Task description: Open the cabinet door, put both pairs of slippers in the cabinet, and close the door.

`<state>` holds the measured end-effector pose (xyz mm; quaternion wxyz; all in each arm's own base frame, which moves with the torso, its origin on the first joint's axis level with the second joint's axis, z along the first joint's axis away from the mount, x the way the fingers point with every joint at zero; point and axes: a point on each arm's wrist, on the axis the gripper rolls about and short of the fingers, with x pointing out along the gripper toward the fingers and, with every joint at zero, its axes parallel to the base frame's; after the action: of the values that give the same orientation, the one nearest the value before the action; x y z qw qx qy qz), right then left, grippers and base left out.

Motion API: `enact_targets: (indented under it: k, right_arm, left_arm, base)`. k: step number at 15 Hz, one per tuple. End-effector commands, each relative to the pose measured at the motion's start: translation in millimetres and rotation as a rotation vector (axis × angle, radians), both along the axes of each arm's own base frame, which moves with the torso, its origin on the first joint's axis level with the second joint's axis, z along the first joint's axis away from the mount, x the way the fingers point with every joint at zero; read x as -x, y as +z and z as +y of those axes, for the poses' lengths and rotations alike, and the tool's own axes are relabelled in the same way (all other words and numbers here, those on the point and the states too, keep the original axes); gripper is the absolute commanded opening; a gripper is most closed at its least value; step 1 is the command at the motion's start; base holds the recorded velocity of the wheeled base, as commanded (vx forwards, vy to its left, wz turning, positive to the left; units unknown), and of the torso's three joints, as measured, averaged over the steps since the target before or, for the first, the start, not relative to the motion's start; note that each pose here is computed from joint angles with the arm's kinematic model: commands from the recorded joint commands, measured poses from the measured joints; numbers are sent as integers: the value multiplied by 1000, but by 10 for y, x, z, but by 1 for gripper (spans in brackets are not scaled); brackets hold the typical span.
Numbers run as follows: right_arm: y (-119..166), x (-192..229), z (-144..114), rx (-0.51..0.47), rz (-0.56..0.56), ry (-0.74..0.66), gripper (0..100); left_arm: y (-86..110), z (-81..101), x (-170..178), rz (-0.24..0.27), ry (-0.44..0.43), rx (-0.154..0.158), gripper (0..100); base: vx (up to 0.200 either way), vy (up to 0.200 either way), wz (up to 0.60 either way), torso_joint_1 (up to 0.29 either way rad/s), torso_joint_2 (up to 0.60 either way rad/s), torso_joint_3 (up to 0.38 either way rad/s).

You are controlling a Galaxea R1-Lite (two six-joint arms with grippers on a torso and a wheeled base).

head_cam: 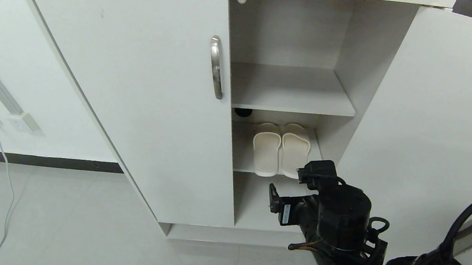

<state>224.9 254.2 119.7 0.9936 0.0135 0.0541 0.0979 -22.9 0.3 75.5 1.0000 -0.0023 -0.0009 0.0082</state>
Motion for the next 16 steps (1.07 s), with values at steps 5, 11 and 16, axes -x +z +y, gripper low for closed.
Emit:
enact_targets:
  k: [5, 11, 16]
  right_arm:
    - [-64, -1, -17, 18, 15, -4, 100]
    - [-92, -21, -26, 21, 16, -10, 100]
    - [-173, -56, -8, 20, 12, -14, 100]
  left_arm:
    - [0, -1, -2, 3, -3, 0, 0]
    - [-1, 0, -1, 2, 0, -2, 0]
    - [1, 1, -1, 0, 4, 1, 0]
  base:
    - [0, 0, 0, 2, 1, 89]
    - [0, 0, 0, 0, 3, 191]
    - [0, 0, 0, 0, 0, 18]
